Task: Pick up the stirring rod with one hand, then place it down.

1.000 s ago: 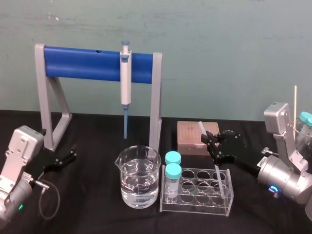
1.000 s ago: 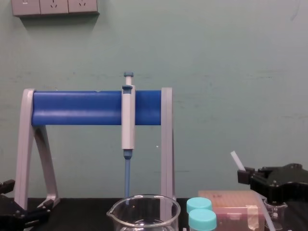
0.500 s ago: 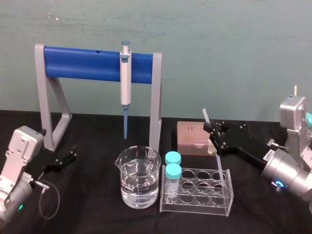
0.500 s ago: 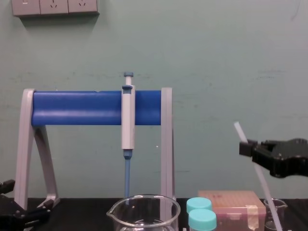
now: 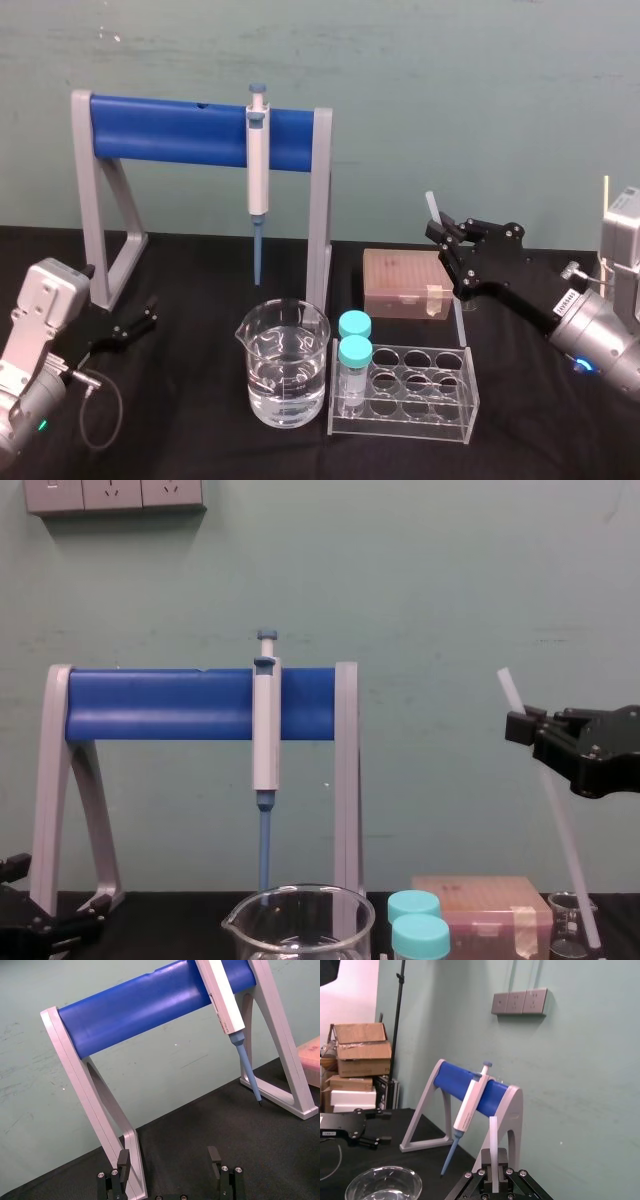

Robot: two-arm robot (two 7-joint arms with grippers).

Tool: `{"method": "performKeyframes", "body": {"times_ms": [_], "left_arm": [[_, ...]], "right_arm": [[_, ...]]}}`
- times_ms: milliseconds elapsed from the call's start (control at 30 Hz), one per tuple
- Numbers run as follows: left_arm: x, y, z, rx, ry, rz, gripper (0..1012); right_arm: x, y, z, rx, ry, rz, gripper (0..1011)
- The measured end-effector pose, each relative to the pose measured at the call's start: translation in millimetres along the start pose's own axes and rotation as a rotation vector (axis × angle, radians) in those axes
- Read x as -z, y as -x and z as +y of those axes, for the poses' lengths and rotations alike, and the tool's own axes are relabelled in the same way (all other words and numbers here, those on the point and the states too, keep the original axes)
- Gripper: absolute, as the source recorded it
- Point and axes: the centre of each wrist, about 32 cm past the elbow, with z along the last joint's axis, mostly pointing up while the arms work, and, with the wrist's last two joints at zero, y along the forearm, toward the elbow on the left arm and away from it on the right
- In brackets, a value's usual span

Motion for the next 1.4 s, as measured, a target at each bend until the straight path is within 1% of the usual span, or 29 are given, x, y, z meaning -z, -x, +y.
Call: {"method": "performKeyframes", "body": {"times_ms": [133, 267, 533, 700, 967, 1400], "left_arm": [[0.0, 0.0, 0, 0.000, 0.000, 0.000, 1000], [0.0, 0.0, 0, 0.000, 0.000, 0.000, 1000], [0.0, 0.0, 0, 0.000, 0.000, 0.000, 1000], [0.0, 0.0, 0, 0.000, 0.000, 0.000, 1000], [0.0, 0.0, 0, 0.000, 0.000, 0.000, 1001], [0.0, 0.0, 0, 0.000, 0.000, 0.000, 1000]], "right_arm": [[1.6, 1.3, -1.2, 0.012, -0.032, -0.032, 64], [5.7, 3.0, -3.0, 0.030, -0.050, -0.043, 64], [18.4, 7.2, -6.9, 0.070, -0.085, -0.022, 65], [25.0, 8.2, -7.9, 0.087, -0.096, -0.013, 64], [31.8, 9.2, -8.6, 0.093, -0.113, -0.024, 65], [32.7, 8.8, -8.2, 0.091, -0.114, -0.028, 64]]}}
